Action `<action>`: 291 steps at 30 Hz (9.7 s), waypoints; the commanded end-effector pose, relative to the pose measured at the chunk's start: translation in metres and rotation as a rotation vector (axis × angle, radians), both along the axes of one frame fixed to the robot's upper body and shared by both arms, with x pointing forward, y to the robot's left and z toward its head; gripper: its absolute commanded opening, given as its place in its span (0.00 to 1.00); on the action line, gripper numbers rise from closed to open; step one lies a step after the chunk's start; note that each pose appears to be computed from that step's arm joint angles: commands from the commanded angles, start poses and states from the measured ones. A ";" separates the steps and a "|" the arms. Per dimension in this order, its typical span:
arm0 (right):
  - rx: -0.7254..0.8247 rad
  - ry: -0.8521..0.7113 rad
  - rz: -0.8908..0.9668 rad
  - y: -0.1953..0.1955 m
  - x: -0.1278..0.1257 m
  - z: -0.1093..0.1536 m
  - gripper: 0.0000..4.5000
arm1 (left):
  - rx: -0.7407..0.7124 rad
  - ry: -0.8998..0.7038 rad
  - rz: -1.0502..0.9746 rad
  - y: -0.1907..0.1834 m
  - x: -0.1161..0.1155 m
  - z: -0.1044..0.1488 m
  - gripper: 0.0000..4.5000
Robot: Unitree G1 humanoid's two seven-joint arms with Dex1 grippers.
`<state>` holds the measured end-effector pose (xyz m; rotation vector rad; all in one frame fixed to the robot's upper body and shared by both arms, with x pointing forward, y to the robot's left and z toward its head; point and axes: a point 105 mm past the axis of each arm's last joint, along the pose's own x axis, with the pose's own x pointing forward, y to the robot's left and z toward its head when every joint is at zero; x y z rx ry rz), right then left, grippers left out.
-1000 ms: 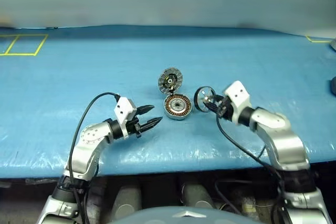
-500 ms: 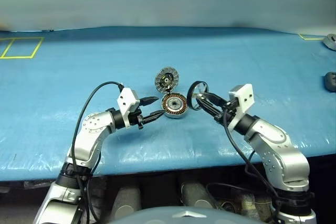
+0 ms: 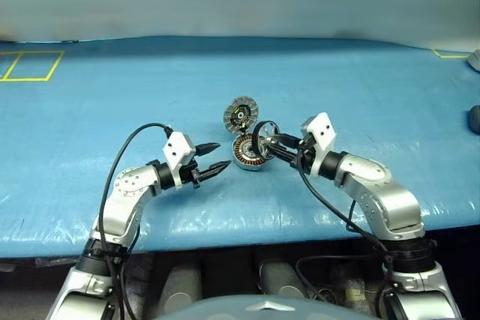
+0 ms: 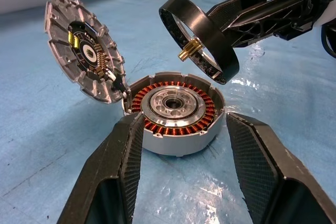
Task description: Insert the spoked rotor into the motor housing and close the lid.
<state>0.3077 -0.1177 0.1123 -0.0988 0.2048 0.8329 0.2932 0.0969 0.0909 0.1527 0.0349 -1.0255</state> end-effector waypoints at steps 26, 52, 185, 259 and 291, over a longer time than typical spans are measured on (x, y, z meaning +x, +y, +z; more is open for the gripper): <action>-0.145 -0.045 0.083 0.013 0.010 -0.005 0.29 | -0.011 -0.040 -0.008 -0.003 -0.003 0.010 0.59; 0.002 -0.086 0.074 0.028 0.012 0.012 0.38 | -0.026 -0.036 0.002 -0.002 -0.001 0.011 0.59; 0.078 -0.083 -0.080 0.033 0.016 -0.003 0.95 | 0.038 0.019 -0.123 0.004 -0.032 -0.002 0.00; -0.229 -0.018 -0.156 0.061 0.028 -0.011 0.71 | -0.004 -0.009 -0.034 -0.001 -0.007 0.004 0.00; -0.319 0.152 -0.331 0.046 0.032 -0.071 0.71 | 0.013 -0.011 -0.011 0.004 -0.004 0.004 0.00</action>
